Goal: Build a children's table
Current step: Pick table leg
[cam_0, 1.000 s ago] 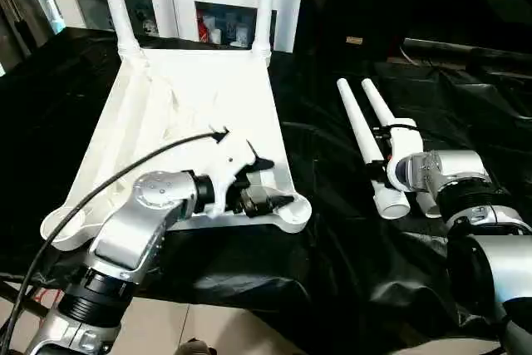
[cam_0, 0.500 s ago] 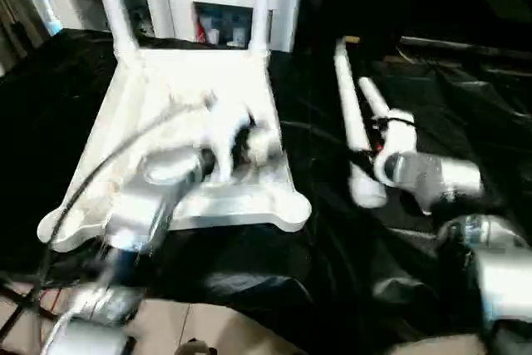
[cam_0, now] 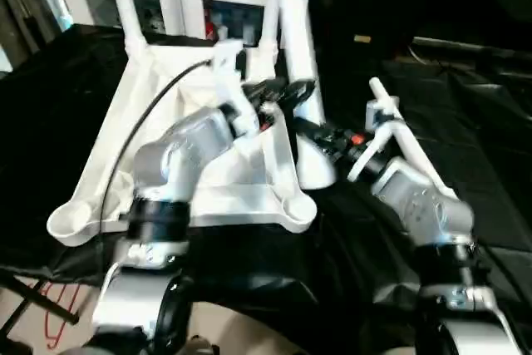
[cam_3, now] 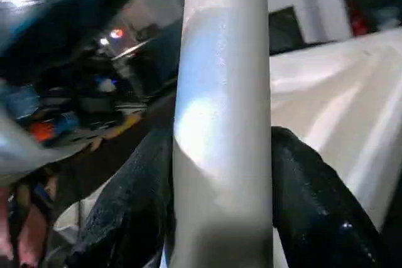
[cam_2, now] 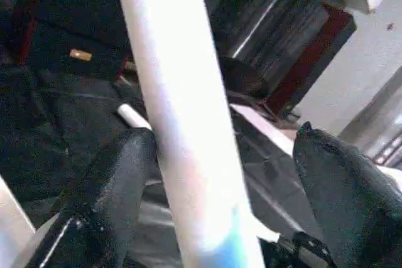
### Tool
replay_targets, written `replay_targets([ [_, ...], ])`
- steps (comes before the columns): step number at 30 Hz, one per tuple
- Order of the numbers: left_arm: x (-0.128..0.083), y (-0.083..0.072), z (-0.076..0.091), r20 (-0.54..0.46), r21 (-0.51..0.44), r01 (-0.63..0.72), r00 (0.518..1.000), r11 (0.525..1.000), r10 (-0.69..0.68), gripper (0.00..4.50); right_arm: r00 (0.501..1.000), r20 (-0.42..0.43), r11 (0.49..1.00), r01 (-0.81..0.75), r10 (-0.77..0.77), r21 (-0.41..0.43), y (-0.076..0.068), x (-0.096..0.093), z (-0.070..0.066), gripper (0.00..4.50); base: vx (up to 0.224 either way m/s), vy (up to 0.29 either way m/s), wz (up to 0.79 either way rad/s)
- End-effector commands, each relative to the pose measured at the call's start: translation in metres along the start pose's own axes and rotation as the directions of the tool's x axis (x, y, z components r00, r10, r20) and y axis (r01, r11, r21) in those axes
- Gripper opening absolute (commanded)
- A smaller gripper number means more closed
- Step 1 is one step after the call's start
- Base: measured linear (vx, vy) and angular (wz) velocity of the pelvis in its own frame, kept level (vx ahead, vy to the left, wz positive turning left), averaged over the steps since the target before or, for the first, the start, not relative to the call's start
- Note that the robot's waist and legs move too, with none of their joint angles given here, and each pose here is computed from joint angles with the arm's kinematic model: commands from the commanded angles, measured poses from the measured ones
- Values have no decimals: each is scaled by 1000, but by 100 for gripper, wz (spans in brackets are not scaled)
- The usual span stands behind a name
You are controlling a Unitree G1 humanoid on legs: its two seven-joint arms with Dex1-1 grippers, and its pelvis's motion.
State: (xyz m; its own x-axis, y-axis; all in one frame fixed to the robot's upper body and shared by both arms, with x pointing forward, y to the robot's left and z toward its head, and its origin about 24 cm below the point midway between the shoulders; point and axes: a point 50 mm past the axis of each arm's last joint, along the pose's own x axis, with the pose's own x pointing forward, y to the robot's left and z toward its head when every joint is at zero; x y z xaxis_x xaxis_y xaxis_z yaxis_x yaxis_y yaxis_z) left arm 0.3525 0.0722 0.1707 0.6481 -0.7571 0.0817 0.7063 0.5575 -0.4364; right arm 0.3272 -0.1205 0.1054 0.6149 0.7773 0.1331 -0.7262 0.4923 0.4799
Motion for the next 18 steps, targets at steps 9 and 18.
replay_targets([
  [9,6,4,-9,-43,-83,-59,998,995,55,399,996,-39,996,-85,83,-36,15,4,3,186,0,0,0],
  [18,0,14,-2,17,-120,-184,982,975,188,319,995,-104,990,-10,-5,-140,15,20,-5,186,0,0,0],
])
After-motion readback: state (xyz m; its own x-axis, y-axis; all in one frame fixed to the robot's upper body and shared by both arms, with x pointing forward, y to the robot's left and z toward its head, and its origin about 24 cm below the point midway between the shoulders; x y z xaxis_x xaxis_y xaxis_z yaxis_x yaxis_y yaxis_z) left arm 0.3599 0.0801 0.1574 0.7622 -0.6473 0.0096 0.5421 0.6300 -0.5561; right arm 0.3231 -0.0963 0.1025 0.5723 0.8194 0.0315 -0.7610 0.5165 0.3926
